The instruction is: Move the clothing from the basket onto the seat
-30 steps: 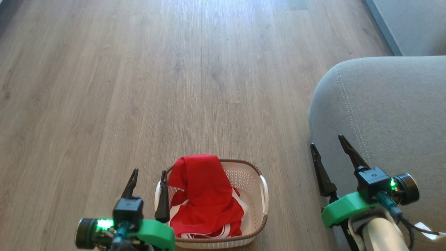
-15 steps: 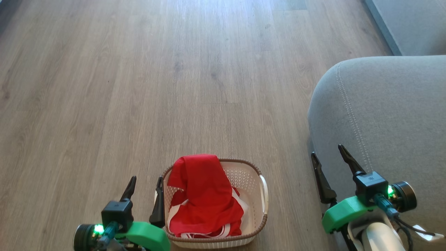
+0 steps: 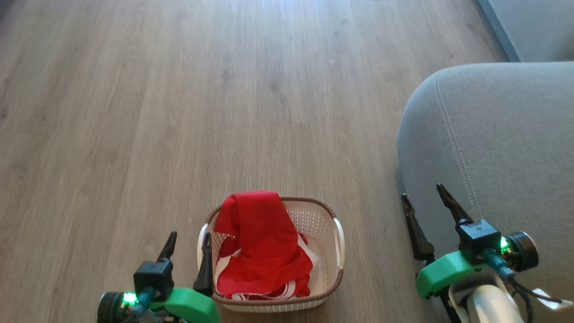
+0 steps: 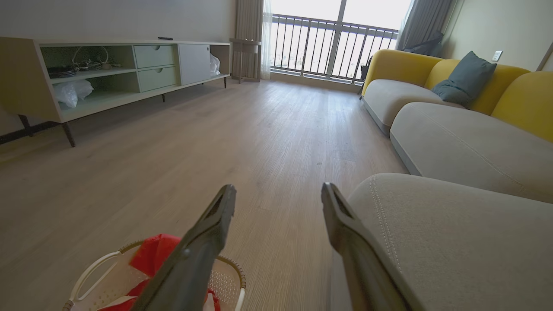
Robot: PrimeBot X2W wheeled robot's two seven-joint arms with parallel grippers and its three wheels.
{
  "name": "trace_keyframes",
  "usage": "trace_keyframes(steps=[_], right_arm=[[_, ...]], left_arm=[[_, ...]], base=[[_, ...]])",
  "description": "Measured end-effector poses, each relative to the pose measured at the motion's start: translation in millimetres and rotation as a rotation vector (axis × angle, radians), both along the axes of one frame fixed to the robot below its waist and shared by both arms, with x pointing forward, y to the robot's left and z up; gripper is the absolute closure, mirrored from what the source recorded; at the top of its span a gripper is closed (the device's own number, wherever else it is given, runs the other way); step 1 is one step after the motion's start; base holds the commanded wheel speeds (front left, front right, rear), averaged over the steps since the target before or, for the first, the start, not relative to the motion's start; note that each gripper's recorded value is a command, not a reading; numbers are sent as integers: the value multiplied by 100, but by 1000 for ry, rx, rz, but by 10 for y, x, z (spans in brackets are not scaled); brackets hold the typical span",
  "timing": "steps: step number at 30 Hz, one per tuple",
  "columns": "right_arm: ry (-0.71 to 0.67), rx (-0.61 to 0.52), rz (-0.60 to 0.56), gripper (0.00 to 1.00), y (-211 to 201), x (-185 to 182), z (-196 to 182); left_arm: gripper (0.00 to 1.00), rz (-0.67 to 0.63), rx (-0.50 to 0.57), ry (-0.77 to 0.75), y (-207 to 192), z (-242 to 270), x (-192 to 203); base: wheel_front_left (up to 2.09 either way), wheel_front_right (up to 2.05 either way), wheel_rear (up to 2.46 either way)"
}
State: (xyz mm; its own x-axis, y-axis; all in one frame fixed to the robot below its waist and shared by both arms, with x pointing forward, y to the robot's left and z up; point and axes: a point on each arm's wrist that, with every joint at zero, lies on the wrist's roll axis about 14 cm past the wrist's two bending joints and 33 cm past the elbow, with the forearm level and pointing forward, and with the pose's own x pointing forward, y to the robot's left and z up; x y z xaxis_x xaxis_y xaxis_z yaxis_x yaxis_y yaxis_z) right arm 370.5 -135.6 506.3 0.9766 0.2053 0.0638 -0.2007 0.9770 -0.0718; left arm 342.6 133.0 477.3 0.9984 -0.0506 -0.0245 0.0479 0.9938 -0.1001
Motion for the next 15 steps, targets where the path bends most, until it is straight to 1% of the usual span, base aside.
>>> trace_keyframes(steps=[9,11,15], right_arm=[[82,1,-43,0,-143,77,-275],[106,-6,-65,0,-217,127,-362],[136,-47,-102,0,-365,317,-504]], left_arm=[[0,-50,8,140,-145,-431,22],[0,-79,20,170,-211,-535,98],[0,-142,62,202,-376,-693,389]], base=[[0,0,0],[0,0,0],[0,0,0]])
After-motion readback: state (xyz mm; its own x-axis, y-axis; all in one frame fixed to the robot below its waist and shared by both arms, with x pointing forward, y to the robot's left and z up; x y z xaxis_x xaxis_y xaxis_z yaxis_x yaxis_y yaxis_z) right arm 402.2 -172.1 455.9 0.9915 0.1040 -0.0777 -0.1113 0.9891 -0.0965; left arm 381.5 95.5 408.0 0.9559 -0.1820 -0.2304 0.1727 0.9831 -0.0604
